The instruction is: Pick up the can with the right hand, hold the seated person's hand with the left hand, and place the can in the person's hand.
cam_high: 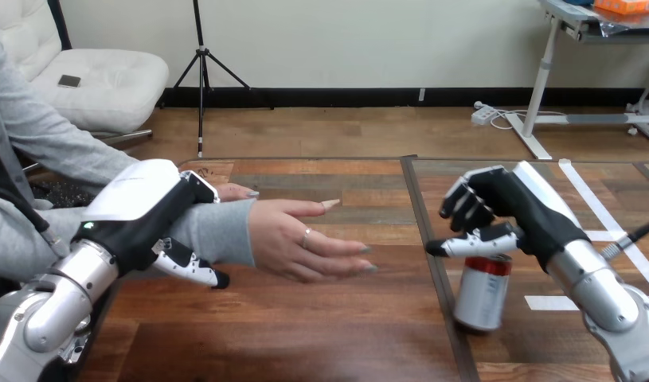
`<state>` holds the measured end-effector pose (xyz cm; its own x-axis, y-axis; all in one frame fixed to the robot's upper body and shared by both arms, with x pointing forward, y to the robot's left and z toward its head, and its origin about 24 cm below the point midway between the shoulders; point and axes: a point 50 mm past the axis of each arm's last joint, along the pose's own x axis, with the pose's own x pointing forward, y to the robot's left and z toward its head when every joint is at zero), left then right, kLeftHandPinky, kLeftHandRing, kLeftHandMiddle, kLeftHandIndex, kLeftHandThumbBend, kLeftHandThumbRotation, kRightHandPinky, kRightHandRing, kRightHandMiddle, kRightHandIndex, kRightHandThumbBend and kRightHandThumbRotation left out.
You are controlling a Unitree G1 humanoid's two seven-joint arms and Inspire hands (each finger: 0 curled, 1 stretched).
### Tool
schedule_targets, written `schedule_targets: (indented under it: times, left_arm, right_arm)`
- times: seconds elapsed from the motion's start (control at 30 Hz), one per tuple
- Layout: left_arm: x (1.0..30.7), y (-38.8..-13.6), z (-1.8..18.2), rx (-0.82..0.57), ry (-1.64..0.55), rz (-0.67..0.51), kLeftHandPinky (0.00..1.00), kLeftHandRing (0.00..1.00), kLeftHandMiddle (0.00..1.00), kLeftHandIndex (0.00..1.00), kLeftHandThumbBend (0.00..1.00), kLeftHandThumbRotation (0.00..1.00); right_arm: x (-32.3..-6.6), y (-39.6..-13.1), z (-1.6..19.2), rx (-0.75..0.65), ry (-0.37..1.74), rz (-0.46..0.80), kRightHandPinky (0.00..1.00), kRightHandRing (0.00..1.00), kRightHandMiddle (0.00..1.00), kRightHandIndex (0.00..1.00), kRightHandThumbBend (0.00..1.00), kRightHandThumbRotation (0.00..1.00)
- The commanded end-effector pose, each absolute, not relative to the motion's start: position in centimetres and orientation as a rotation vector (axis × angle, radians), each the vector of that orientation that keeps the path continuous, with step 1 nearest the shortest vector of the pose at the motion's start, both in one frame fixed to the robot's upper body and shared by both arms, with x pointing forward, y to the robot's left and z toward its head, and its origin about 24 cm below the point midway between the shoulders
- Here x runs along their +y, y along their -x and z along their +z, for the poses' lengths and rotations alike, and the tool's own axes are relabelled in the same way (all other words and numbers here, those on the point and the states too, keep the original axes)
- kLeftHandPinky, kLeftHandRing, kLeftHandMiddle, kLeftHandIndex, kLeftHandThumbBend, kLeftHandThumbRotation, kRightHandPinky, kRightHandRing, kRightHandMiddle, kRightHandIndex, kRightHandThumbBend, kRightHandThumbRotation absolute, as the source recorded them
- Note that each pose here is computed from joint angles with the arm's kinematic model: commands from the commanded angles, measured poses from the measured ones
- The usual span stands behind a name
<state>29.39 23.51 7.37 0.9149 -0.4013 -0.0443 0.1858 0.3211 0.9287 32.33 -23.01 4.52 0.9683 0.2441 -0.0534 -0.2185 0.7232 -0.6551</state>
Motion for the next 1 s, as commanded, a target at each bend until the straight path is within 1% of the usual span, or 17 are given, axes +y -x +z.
schedule_targets:
  times: [0.0, 0.4, 0.97]
  left_arm:
    - [20.9, -31.0, 12.6, -0.473, -1.113, -0.331, 0.13, 0.18, 0.25, 0.25, 0.92, 0.0]
    - [20.8, -31.0, 12.5, -0.454, -1.106, -0.34, 0.14, 0.18, 0.25, 0.25, 0.91, 0.0]
    - [20.7, -30.9, 12.5, -0.451, -1.1, -0.346, 0.14, 0.18, 0.25, 0.25, 0.88, 0.0]
  right_arm:
    - [-21.5, -34.6, 8.9, -0.217, 0.71, 0.244, 0.32, 0.34, 0.4, 0.42, 0.85, 0.0]
    - [-20.8, -34.9, 9.0, -0.219, 0.727, 0.253, 0.33, 0.36, 0.41, 0.42, 0.84, 0.0]
    - [-20.3, -35.0, 9.2, -0.229, 0.725, 0.271, 0.33, 0.37, 0.41, 0.42, 0.84, 0.0]
